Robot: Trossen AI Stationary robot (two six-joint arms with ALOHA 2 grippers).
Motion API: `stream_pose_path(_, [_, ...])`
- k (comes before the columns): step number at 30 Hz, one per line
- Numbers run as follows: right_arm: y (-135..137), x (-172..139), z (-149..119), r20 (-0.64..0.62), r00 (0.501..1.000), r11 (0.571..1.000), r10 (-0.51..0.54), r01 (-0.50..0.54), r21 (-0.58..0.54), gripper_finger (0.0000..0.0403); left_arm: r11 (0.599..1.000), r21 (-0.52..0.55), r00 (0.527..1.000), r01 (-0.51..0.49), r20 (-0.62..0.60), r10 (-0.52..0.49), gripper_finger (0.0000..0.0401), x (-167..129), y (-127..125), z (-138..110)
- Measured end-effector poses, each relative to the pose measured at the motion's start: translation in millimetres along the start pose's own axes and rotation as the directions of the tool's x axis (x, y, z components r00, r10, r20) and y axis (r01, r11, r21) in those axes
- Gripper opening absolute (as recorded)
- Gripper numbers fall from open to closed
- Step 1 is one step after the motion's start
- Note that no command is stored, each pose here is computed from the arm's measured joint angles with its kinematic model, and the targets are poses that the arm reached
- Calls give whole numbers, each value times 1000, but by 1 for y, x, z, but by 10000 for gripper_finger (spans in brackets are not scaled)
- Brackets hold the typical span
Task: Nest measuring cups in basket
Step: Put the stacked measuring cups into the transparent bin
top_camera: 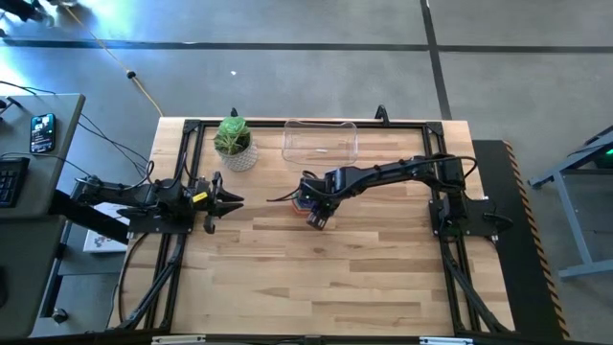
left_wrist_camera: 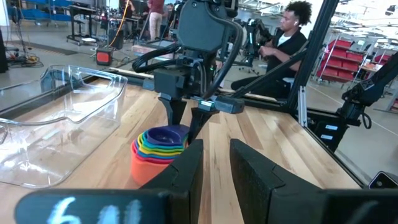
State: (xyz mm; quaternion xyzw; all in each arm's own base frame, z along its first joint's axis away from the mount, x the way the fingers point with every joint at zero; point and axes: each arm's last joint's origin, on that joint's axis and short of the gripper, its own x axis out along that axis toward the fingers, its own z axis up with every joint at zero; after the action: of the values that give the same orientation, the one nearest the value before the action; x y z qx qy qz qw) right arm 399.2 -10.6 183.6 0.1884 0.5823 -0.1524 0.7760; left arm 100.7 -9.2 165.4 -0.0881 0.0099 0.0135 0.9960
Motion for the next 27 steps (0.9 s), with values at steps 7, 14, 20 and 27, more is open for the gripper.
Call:
stream_pose_path(7, [0,0,0,1,1000,1000,2,-2,7,137,1000,0,1000,0,0,0,70,0,0,0])
stream_pose_path(14, [0,-1,1,7,1000,1000,5,-5,4,137,1000,0,1000,0,0,0,70,0,0,0])
stream_pose_path(20, [1,-2,2,30,1000,1000,-3,3,2,137,1000,0,1000,0,0,0,70,0,0,0])
stream_pose_path(27, [0,-10,4,54,999,1000,-2,2,2,137,1000,0,1000,0,0,0,70,0,0,0])
